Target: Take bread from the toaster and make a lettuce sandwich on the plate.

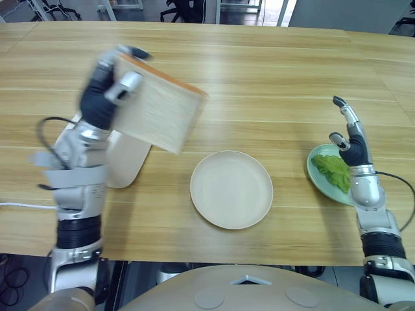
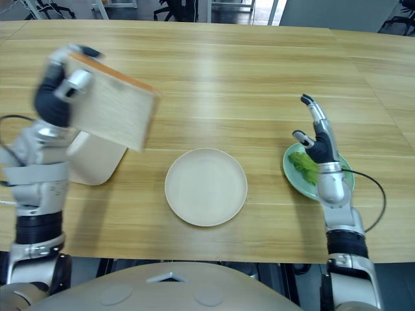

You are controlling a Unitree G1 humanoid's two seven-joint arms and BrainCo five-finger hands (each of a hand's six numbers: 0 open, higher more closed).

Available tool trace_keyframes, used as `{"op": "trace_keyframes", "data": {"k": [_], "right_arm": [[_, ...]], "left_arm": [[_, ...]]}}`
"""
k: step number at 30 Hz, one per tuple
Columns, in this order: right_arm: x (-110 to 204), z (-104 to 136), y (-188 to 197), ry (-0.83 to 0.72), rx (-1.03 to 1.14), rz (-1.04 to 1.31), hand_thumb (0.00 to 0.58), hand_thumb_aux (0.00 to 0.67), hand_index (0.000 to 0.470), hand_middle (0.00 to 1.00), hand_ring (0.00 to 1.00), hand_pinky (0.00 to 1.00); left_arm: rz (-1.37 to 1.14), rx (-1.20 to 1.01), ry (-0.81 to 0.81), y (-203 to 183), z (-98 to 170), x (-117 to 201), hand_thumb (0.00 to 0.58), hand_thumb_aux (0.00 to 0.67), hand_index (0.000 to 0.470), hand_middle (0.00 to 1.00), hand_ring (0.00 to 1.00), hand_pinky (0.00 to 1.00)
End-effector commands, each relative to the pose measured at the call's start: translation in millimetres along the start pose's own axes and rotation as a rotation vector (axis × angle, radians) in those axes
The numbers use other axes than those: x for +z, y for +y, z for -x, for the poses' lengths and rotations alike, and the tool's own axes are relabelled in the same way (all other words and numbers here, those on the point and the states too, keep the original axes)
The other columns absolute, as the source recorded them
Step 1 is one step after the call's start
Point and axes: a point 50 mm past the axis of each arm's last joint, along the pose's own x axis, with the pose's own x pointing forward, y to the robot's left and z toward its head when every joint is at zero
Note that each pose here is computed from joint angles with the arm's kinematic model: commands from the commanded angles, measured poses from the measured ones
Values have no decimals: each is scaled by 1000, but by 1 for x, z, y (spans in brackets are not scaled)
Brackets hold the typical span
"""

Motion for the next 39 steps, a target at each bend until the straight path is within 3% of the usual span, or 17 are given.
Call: {"op": "trace_keyframes", "data": {"k": [1, 6, 7, 8, 9, 11, 12, 15, 19, 24, 25, 28, 31, 34, 35, 36, 39], "right_arm": [[-24, 9, -5, 102, 30, 271, 0, 0, 0, 0, 0, 0], [-52, 22, -1, 187, 123, 568, 0, 0, 0, 0, 0, 0], [-55, 23, 2, 194, 143, 593, 316, 218, 150, 0, 0, 0], [-59, 25, 5, 201, 163, 619, 417, 315, 216, 0, 0, 0], [-61, 27, 8, 208, 181, 641, 438, 339, 233, 0, 0, 0], [-65, 31, 11, 223, 210, 678, 387, 284, 195, 0, 0, 0], [-67, 32, 12, 227, 218, 690, 223, 145, 99, 0, 0, 0], [-77, 44, 19, 256, 307, 757, 278, 187, 128, 0, 0, 0], [-86, 57, 29, 287, 398, 787, 441, 342, 235, 0, 0, 0], [-89, 64, 37, 300, 452, 785, 526, 465, 319, 0, 0, 0], [-89, 64, 38, 301, 454, 781, 572, 594, 408, 0, 0, 0], [-90, 65, 39, 307, 464, 771, 566, 565, 388, 0, 0, 0], [-90, 65, 40, 301, 462, 762, 580, 667, 458, 0, 0, 0], [-86, 60, 39, 277, 421, 750, 580, 670, 460, 0, 0, 0], [-85, 58, 37, 265, 398, 749, 580, 670, 460, 0, 0, 0], [-83, 56, 35, 254, 373, 743, 580, 670, 460, 0, 0, 0], [-76, 47, 29, 214, 293, 724, 580, 670, 460, 0, 0, 0]], "left_arm": [[33, -144, 122, -19, -5, -33, 580, 670, 460, 1000, 1000, 1000], [57, -373, 264, -44, -3, -67, 580, 670, 460, 1000, 1000, 1000], [67, -407, 289, -47, -2, -73, 580, 670, 460, 1000, 1000, 1000], [71, -439, 317, -51, -1, -79, 580, 670, 460, 1000, 1000, 1000], [74, -465, 347, -53, -1, -86, 580, 670, 460, 1000, 1000, 1000], [82, -509, 397, -57, -1, -99, 580, 670, 460, 1000, 1000, 1000], [86, -520, 409, -58, -2, -103, 580, 670, 460, 1000, 1000, 1000], [88, -575, 474, -64, -2, -123, 580, 670, 460, 1000, 1000, 1000], [57, -608, 543, -70, -3, -144, 580, 670, 460, 1000, 1000, 1000], [32, -627, 601, -77, -2, -164, 580, 670, 460, 1000, 1000, 1000], [34, -630, 604, -78, -2, -166, 580, 670, 460, 1000, 1000, 1000], [40, -638, 611, -82, 1, -171, 580, 670, 460, 1000, 1000, 1000], [19, -658, 621, -86, 4, -174, 580, 670, 460, 1000, 1000, 1000], [-43, -641, 615, -84, 3, -174, 580, 670, 460, 1000, 1000, 1000], [-63, -623, 603, -83, 0, -173, 360, 257, 177, 969, 969, 969], [-57, -602, 589, -81, -3, -171, 0, 0, 0, 965, 965, 965], [-97, -586, 544, -77, -10, -164, 0, 0, 0, 961, 961, 961]]}}
